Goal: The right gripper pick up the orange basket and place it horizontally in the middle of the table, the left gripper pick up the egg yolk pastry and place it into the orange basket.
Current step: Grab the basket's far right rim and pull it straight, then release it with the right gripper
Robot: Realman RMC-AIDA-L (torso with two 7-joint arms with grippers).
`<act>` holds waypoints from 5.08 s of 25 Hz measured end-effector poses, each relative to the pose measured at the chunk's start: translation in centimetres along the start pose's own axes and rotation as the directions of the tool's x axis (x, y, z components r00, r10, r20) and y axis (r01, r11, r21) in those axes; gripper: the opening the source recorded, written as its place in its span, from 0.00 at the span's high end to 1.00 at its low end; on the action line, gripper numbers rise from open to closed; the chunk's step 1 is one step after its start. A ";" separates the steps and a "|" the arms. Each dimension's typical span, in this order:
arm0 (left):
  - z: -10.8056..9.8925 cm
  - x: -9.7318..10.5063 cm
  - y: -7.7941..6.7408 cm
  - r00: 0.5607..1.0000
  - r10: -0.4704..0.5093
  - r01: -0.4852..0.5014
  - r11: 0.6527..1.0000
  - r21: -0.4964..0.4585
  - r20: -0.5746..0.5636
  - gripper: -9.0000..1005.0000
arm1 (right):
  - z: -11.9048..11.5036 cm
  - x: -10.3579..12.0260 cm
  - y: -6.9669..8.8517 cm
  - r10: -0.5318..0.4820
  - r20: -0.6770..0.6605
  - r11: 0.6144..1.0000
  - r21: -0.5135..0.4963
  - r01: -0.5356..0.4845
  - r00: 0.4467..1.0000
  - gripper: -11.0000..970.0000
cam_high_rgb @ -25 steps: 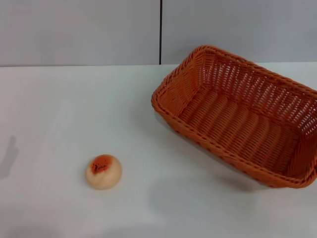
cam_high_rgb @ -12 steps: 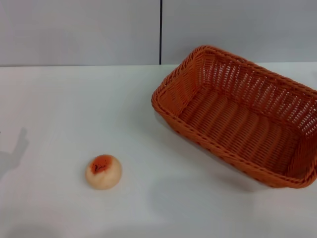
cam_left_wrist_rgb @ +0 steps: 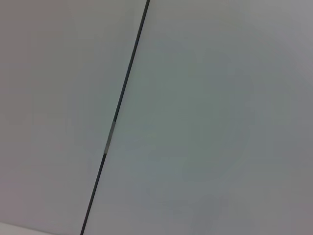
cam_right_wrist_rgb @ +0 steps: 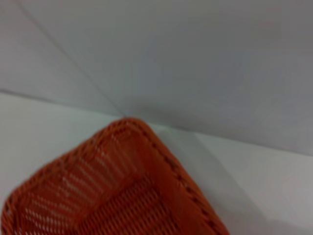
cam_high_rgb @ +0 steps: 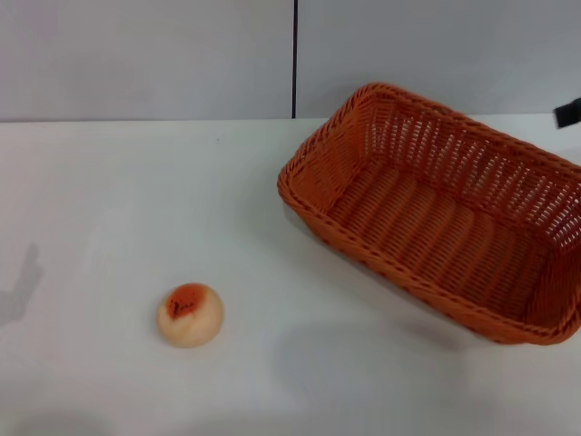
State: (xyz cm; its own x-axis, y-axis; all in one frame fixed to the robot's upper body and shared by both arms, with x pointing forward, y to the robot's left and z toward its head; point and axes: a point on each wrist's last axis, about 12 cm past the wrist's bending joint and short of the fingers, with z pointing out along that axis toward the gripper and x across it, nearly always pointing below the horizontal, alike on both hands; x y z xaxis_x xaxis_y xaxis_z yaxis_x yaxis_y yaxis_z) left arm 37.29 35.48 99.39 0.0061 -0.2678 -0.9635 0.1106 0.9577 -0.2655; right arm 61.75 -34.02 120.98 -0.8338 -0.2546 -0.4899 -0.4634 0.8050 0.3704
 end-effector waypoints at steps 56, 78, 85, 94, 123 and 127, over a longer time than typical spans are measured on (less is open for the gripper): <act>-1.3 -1.1 -0.5 0.996 0.011 -0.015 0.999 0.049 0.088 0.22 | 8.8 2.5 0.2 -0.225 0.082 0.973 0.066 0.220 0.971 0.50; -5.6 -1.2 -0.3 0.995 0.016 -0.016 1.000 -0.003 0.094 0.22 | 6.0 -2.8 5.2 -0.750 0.093 0.649 -0.087 0.756 0.655 0.81; -7.3 -1.3 -0.4 0.996 0.018 -0.016 0.999 -0.028 0.091 0.23 | 6.3 -3.2 6.6 -0.866 0.114 0.469 -0.149 0.870 0.487 0.82; -8.5 -1.5 -0.6 0.994 0.020 -0.016 0.999 -0.035 0.104 0.23 | 8.1 -2.2 6.8 -0.891 0.155 0.399 -0.184 0.899 0.427 0.82; -8.0 -1.5 -1.0 0.994 0.011 -0.014 1.000 0.021 0.112 0.24 | 12.8 -0.7 7.2 -0.937 0.151 0.313 -0.039 0.949 0.315 0.81; -7.6 -1.6 -1.1 0.993 0.011 -0.014 1.000 0.027 0.117 0.24 | 12.8 -0.7 7.2 -0.937 0.155 0.312 -0.026 0.950 0.312 0.71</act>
State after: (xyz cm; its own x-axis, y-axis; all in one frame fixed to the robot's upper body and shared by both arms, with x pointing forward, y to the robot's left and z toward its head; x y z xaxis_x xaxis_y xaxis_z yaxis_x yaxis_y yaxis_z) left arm 29.63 35.68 100.92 0.1230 -0.2681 -0.9555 0.1377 0.9581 -0.2511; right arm 62.86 -21.18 113.93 0.2207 -0.7511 -0.6222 -0.9442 -0.0046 -0.3292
